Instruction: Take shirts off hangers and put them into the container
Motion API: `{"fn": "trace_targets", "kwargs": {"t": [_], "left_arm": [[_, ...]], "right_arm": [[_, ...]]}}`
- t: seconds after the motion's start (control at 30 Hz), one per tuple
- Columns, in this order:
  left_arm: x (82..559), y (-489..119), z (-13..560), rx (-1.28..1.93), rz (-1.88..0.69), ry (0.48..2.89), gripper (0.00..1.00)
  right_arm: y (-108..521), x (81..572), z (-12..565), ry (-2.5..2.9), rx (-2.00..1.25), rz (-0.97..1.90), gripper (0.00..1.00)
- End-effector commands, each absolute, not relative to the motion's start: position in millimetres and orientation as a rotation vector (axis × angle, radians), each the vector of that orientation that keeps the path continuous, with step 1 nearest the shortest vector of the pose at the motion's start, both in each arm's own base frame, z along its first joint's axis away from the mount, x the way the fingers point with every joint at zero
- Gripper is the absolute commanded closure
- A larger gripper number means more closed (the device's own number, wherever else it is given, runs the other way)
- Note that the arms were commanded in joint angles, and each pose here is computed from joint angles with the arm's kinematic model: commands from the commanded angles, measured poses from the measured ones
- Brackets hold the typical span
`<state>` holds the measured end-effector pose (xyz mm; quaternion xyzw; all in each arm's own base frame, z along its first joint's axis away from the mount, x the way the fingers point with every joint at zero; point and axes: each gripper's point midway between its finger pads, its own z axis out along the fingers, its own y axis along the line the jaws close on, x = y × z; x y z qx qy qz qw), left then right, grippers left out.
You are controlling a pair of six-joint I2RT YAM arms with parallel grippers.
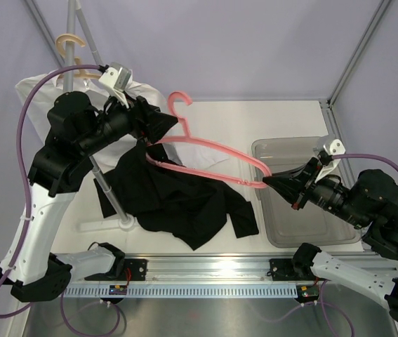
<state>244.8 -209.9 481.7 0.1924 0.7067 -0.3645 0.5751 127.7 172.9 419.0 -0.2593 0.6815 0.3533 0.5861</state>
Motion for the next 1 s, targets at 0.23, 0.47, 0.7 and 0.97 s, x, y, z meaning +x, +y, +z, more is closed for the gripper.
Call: {"fn": "trace_targets", "kwargs": {"t": [0.23,0.47,0.7,0.97], "left_arm": [[198,-178,555,0.427,-0.83,1.4,0.01],[177,-180,492,0.452,-0.898,1.498,0.03],[186,-196,358,0.445,-0.956,1.74,0.09],[187,-200,263,0.379,-0.851,1.921,0.08]], "right_arm": [[152,132,432,1.572,-0.482,0.784,1.0],[124,130,438,1.582,-0.372,0.732,1.0],[119,115,484,1.484,-0.393,0.791,1.0],[162,115,514,1.417,-0.522,0.913,1.0]]}}
